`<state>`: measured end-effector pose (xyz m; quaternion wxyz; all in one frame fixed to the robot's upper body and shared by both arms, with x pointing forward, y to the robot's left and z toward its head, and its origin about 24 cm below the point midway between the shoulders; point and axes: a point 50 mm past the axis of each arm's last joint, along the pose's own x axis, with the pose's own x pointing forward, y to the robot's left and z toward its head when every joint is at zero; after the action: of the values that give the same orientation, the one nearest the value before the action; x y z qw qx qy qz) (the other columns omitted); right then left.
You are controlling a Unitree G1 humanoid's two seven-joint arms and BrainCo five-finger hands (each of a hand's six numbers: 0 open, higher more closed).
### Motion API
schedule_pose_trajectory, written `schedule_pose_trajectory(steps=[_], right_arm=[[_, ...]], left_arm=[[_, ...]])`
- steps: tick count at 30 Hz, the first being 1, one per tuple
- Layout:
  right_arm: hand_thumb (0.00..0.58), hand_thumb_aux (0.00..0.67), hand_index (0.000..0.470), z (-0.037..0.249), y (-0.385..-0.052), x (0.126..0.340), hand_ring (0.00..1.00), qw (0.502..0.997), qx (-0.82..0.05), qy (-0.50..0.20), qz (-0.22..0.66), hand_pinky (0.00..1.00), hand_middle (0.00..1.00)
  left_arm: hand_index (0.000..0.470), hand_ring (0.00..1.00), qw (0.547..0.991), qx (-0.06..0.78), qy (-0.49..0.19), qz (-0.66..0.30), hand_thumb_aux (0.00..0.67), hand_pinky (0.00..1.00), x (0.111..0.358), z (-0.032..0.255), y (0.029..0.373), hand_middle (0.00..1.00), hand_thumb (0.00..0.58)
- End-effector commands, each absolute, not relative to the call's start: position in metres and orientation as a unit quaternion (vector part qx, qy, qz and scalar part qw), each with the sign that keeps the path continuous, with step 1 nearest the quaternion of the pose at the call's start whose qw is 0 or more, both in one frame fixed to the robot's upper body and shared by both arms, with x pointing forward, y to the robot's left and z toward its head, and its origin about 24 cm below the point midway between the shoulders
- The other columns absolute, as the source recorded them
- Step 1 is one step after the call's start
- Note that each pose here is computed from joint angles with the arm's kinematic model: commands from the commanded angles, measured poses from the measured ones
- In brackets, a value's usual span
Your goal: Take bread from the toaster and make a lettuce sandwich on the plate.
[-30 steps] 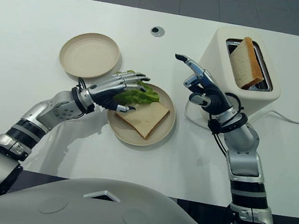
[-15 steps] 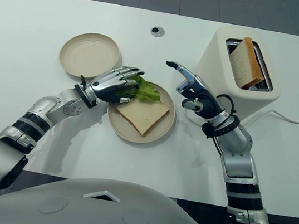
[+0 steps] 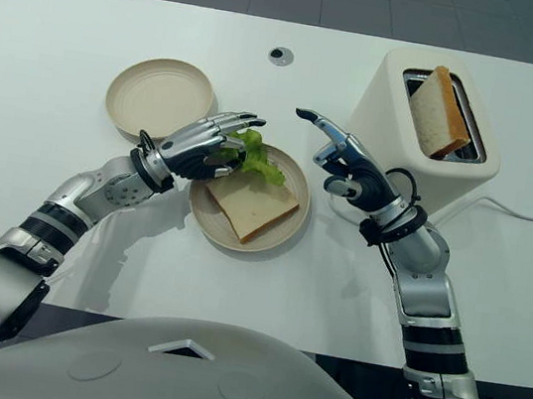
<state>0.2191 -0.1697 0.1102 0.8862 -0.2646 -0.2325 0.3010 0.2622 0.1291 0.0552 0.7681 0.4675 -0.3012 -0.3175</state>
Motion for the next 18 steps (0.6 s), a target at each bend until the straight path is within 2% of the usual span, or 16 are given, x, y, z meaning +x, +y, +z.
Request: schedule_pose_trajectory(steps=[1,3,6,18], right_arm=[[0.0,0.0,0.0,0.11,-0.17,0.219,1.0,0.886,-0.267,-0.229,0.302,1.0,1.0],[0.0,0.0,0.0,0.11,-0.17,0.219,1.0,0.886,-0.267,-0.229,0.301,1.0,1.0],[0.0,0.0,0.0,0.11,-0.17,0.219,1.0,0.886,-0.268,-0.228,0.302,1.0,1.0],[0.0,0.0,0.0,0.11,-0.171,0.219,1.0,0.885,-0.271,-0.225,0.305,1.0,1.0]], left_arm=[[0.457,0.0,0.767,0.447,-0.302,-0.349,0.652,0.0,0.252,0.052,0.123,0.0,0.58],[0.4,0.0,0.759,0.443,-0.297,-0.374,0.57,0.0,0.247,0.047,0.119,0.0,0.567],[0.376,0.0,0.752,0.438,-0.294,-0.395,0.536,0.0,0.242,0.043,0.115,0.0,0.557],[0.396,0.0,0.748,0.437,-0.295,-0.404,0.565,0.0,0.241,0.043,0.112,0.0,0.566]])
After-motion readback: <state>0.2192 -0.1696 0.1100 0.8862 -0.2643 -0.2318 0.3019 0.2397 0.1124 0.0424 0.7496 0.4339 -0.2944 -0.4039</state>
